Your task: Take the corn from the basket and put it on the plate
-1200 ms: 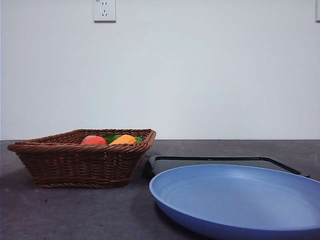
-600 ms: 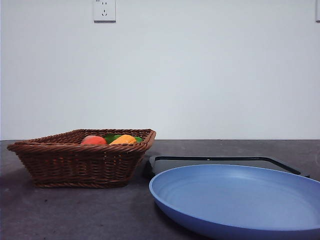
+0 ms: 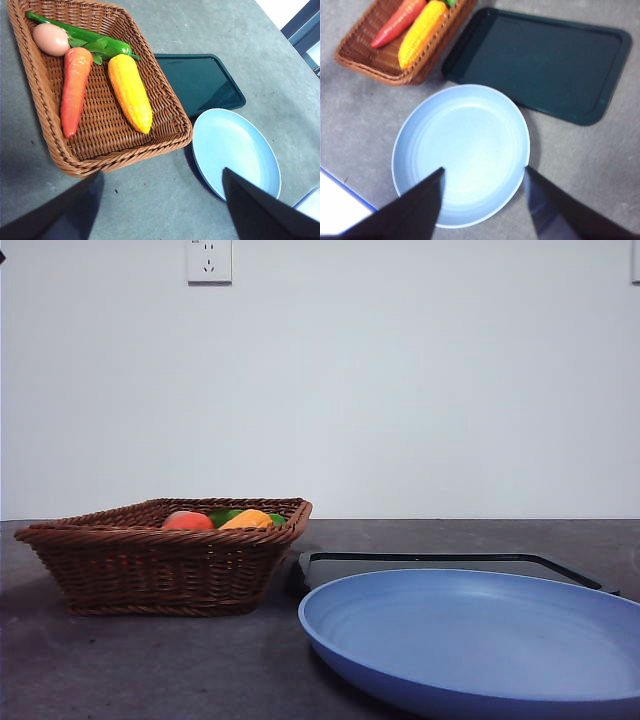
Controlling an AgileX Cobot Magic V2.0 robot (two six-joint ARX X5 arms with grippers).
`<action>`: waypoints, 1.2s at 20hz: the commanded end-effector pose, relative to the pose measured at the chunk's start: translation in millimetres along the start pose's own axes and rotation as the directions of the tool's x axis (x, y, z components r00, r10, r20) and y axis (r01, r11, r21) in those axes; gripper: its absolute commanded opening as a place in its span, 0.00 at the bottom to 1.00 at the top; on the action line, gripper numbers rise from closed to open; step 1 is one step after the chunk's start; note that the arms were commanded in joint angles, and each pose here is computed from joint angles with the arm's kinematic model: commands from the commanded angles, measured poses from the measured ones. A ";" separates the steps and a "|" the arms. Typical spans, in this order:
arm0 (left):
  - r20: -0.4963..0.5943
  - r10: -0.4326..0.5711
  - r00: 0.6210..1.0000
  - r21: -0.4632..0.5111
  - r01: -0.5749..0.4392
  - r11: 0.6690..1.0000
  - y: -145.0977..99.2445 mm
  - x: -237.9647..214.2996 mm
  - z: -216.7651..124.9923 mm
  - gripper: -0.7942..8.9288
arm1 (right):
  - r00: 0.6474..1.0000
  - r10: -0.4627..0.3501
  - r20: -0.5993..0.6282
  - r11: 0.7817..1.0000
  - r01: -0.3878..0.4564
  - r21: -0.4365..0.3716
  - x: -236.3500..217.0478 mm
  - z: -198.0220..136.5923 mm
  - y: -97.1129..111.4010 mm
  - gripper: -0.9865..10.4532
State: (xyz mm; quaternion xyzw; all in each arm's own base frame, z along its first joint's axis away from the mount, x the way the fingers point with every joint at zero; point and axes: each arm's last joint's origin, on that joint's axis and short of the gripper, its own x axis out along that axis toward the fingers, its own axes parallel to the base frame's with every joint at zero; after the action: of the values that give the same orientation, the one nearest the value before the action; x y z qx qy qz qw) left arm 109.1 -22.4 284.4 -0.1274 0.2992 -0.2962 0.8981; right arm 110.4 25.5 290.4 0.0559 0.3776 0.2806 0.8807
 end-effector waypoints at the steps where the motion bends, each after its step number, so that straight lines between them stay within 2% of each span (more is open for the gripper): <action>1: 0.014 -0.011 1.000 0.016 0.011 1.000 -2.4 -2.0 4.9 0.50 | 1.000 0.005 -0.019 1.000 -0.005 0.019 5.4 7.6 -2.6 0.34; 10: 0.014 -0.011 1.000 -0.003 0.011 1.000 -2.4 -2.0 4.9 0.50 | 0.978 0.035 -0.208 0.995 -0.014 0.102 68.4 25.6 -32.8 0.34; 17: 0.014 -0.011 1.000 -0.004 0.011 1.000 -2.4 -2.0 4.9 0.50 | 0.930 0.053 -0.364 0.989 0.002 0.150 131.4 22.8 -59.1 0.34; 24: 0.014 -0.011 1.000 -0.003 0.011 1.000 -2.4 -2.0 4.9 0.50 | 0.888 0.068 -0.454 0.987 0.007 0.162 167.0 11.9 -69.8 0.30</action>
State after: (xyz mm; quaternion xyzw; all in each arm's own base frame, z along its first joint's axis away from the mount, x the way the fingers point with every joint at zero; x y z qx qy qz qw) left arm 109.2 -22.4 284.3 -0.1345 0.3018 -0.2938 0.8969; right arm 239.0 56.2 170.1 0.0703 0.5988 0.2642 0.7528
